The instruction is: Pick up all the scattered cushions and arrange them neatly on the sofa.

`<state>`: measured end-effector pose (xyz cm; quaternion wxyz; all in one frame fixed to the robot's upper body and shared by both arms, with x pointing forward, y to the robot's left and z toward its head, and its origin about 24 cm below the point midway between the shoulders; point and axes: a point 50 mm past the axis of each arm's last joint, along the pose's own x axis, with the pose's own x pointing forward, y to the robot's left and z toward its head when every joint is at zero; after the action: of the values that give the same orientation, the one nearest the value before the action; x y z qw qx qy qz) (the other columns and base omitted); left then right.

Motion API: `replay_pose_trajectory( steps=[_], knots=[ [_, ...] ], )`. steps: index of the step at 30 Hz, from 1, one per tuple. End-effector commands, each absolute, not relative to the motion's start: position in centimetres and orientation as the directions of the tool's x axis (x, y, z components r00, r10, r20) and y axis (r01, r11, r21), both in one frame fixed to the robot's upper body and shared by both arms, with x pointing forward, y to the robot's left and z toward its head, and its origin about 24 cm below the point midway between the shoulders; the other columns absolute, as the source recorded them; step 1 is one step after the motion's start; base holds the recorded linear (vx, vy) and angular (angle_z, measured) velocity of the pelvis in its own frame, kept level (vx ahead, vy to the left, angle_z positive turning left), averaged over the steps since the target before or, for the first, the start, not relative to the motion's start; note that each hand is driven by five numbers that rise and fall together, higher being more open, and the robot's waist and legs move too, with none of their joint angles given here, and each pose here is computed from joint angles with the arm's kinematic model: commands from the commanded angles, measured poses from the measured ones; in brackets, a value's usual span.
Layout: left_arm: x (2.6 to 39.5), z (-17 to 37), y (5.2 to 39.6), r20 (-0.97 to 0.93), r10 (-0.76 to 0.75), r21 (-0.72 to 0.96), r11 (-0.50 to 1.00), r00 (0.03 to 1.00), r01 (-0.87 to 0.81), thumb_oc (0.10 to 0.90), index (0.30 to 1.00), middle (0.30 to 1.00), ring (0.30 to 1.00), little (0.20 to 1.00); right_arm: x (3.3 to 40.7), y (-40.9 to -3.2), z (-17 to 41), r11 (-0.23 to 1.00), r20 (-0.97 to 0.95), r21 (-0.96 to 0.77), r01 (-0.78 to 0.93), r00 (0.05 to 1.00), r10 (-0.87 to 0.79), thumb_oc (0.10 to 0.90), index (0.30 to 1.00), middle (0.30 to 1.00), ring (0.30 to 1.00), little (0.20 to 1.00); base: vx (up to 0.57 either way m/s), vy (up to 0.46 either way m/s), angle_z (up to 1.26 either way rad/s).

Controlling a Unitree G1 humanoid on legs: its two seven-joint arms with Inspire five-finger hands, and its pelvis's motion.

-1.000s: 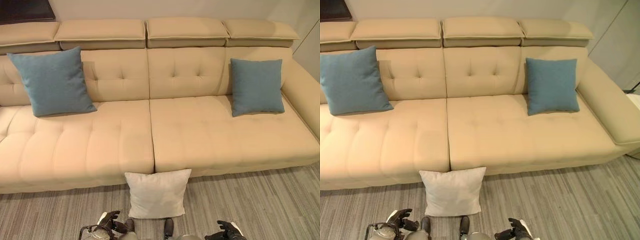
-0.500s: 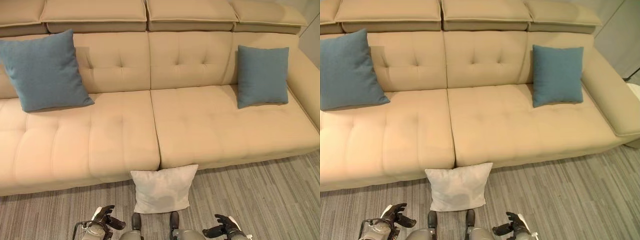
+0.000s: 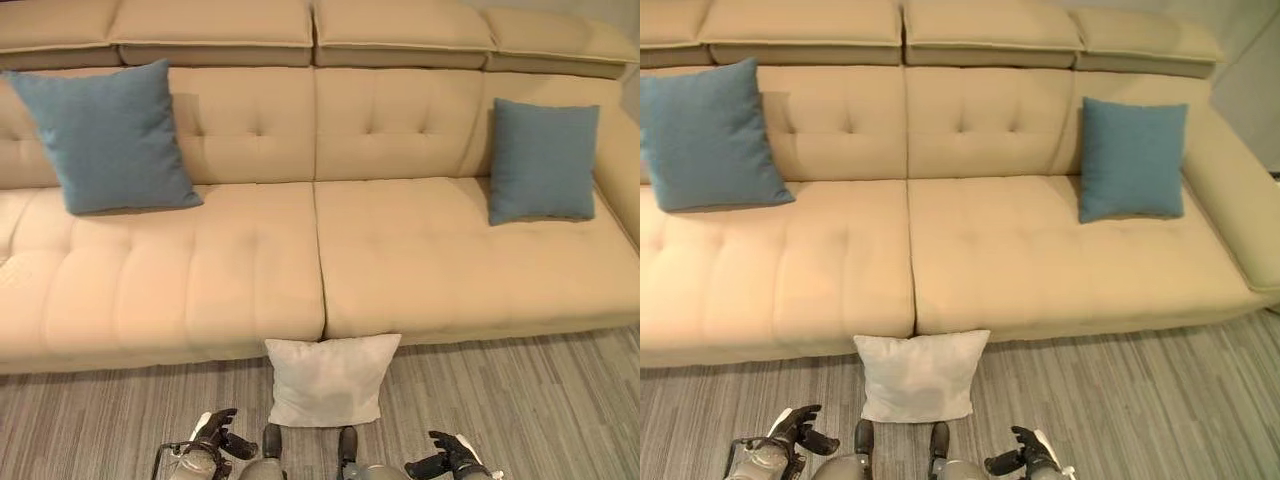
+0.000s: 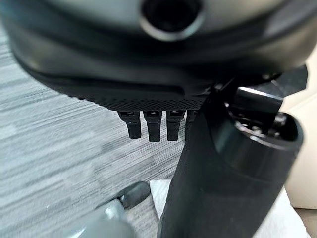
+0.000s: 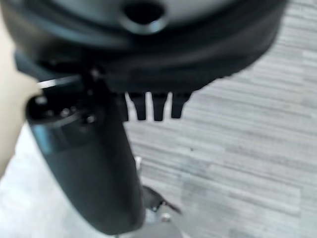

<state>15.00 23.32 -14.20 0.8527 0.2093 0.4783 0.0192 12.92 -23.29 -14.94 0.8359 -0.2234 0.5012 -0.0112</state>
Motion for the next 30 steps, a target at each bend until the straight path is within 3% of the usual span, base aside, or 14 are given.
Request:
replay_pose_trajectory(
  steps=[1, 7, 16, 22, 30],
  knots=[
    [15.4, -14.1, 23.1, -0.796, 0.231, 0.366, 0.92, 0.56, 0.14, 0.8, 0.9, 0.9, 0.9, 0.9, 12.6, -25.8, -14.3, 0.866, -0.802, -0.465, -0.186, 0.502, -0.323, 0.8, 0.9, 0.9, 0.9, 0.9, 0.05, 0.067, 0.27],
    [15.3, -14.1, 23.4, -0.796, 0.239, 0.381, 0.912, 0.557, 0.153, 0.8, 0.9, 0.9, 0.9, 0.9, 12.5, -25.7, -14.4, 0.871, -0.806, -0.456, -0.18, 0.498, -0.319, 0.8, 0.9, 0.9, 0.9, 0.9, 0.03, 0.069, 0.0],
    [18.7, -11.9, 24.5, -0.691, 0.281, 0.401, 0.916, 0.666, 0.029, 0.8, 0.9, 0.9, 0.9, 0.9, 14.7, -24.9, -13.7, 0.87, -0.766, -0.465, -0.162, 0.566, -0.305, 0.8, 0.9, 0.9, 0.9, 0.9, -0.04, 0.04, -0.12],
    [21.7, -9.7, 24.2, -0.562, 0.313, 0.381, 0.919, 0.765, -0.096, 0.8, 0.9, 0.9, 0.9, 0.9, 18.9, -24.1, -11.7, 0.867, -0.656, -0.49, -0.087, 0.692, -0.301, 0.8, 0.9, 0.9, 0.9, 0.9, -0.06, 0.025, -0.04],
    [26.7, -5.3, 22.9, -0.332, 0.354, 0.3, 0.919, 0.874, -0.257, 0.8, 0.9, 0.9, 0.9, 0.9, 26.7, -23.4, -5.3, 0.831, -0.304, -0.533, 0.159, 0.881, -0.364, 0.8, 0.9, 0.9, 0.9, 0.9, -0.12, -0.001, -0.03]
  ],
)
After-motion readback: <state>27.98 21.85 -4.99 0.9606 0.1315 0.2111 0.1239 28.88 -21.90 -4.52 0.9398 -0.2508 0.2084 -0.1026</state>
